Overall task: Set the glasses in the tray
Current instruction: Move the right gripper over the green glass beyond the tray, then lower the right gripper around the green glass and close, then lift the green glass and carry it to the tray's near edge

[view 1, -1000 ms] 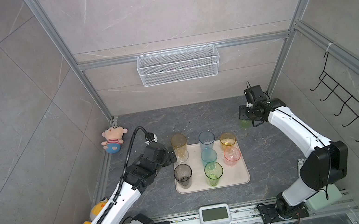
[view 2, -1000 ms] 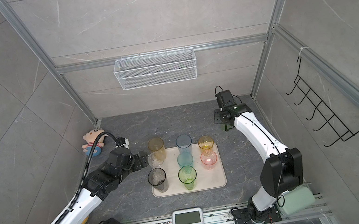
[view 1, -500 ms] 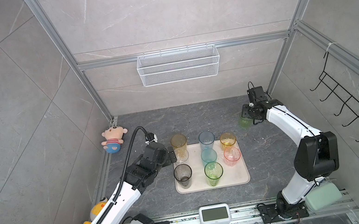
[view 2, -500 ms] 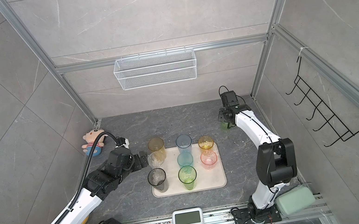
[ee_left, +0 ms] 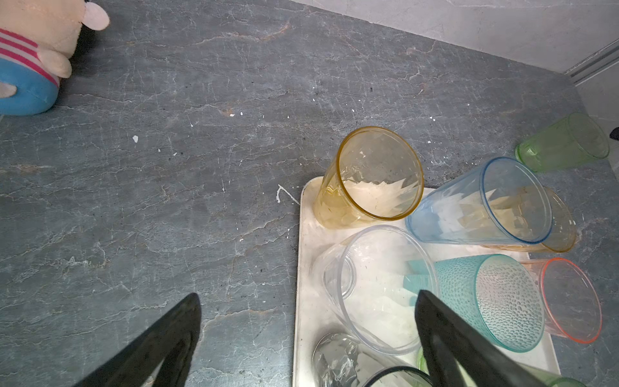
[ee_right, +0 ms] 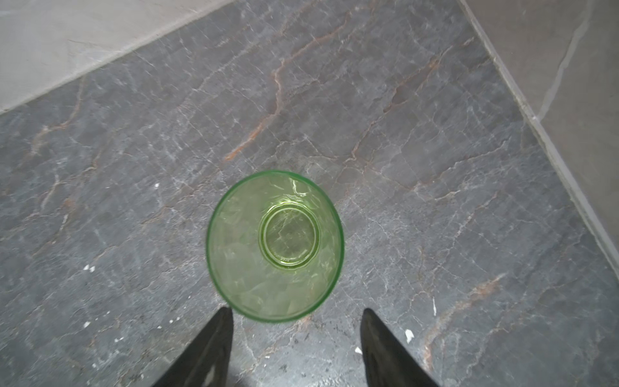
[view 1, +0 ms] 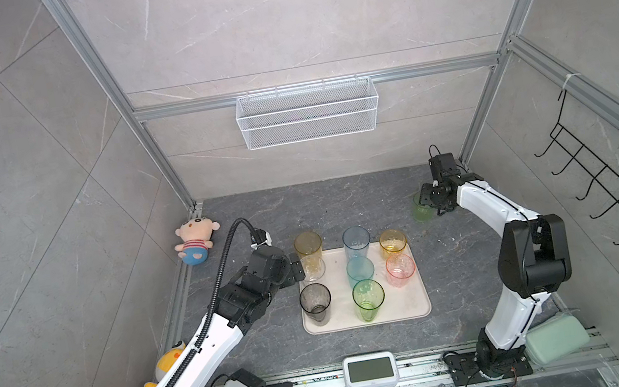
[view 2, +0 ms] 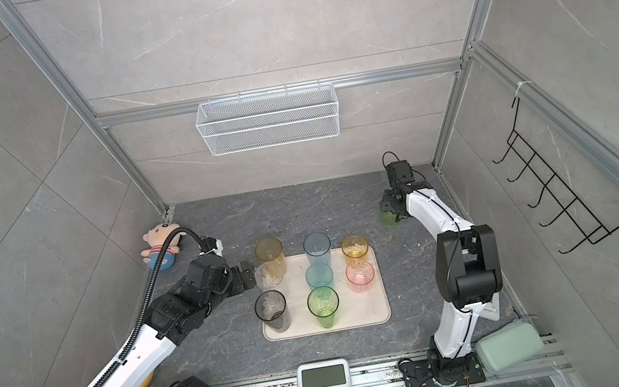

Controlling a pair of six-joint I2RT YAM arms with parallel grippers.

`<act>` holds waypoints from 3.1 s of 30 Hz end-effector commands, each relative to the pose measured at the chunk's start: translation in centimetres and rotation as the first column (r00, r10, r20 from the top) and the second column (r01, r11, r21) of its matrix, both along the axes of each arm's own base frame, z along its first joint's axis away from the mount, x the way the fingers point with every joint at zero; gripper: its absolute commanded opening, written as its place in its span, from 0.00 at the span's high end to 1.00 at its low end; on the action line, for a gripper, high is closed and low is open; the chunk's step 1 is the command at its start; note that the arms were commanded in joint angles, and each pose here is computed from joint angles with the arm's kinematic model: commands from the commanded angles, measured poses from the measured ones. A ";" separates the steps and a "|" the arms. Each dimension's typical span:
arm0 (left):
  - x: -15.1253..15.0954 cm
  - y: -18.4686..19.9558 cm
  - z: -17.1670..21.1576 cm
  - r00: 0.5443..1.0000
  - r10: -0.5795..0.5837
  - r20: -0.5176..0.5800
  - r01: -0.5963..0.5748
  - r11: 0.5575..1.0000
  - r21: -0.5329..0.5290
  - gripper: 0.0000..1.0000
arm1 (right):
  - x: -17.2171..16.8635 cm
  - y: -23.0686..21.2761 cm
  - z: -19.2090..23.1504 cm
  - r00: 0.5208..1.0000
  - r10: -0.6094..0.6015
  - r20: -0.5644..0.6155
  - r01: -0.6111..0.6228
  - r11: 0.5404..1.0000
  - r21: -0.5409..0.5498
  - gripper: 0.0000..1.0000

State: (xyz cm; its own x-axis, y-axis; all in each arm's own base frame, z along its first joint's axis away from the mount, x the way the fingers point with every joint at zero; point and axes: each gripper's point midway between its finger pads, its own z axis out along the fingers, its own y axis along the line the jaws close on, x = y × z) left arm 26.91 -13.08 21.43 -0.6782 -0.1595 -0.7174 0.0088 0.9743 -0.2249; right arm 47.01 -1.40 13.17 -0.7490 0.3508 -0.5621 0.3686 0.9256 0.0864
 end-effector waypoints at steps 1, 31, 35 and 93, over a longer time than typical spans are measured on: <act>0.1 0.4 0.5 1.000 0.004 0.015 -0.004 1.000 0.011 0.00 | 0.6 -0.2 0.0 1.000 -0.017 0.007 0.017 1.000 0.020 0.36; -0.5 0.6 0.4 1.000 0.010 0.015 -0.009 1.000 -0.008 0.00 | 0.8 -0.6 -3.8 0.994 -0.023 -0.105 0.031 0.997 0.073 0.42; -0.5 0.7 0.5 1.000 0.010 0.017 -0.010 1.000 -0.007 0.00 | 0.8 -0.6 -4.2 0.994 -0.022 -0.110 0.031 0.996 0.079 0.45; -0.6 0.2 0.5 1.000 -0.005 0.024 0.006 0.999 -0.041 0.00 | -10.6 3.0 4.5 0.995 0.101 -0.021 -0.094 0.974 0.206 1.00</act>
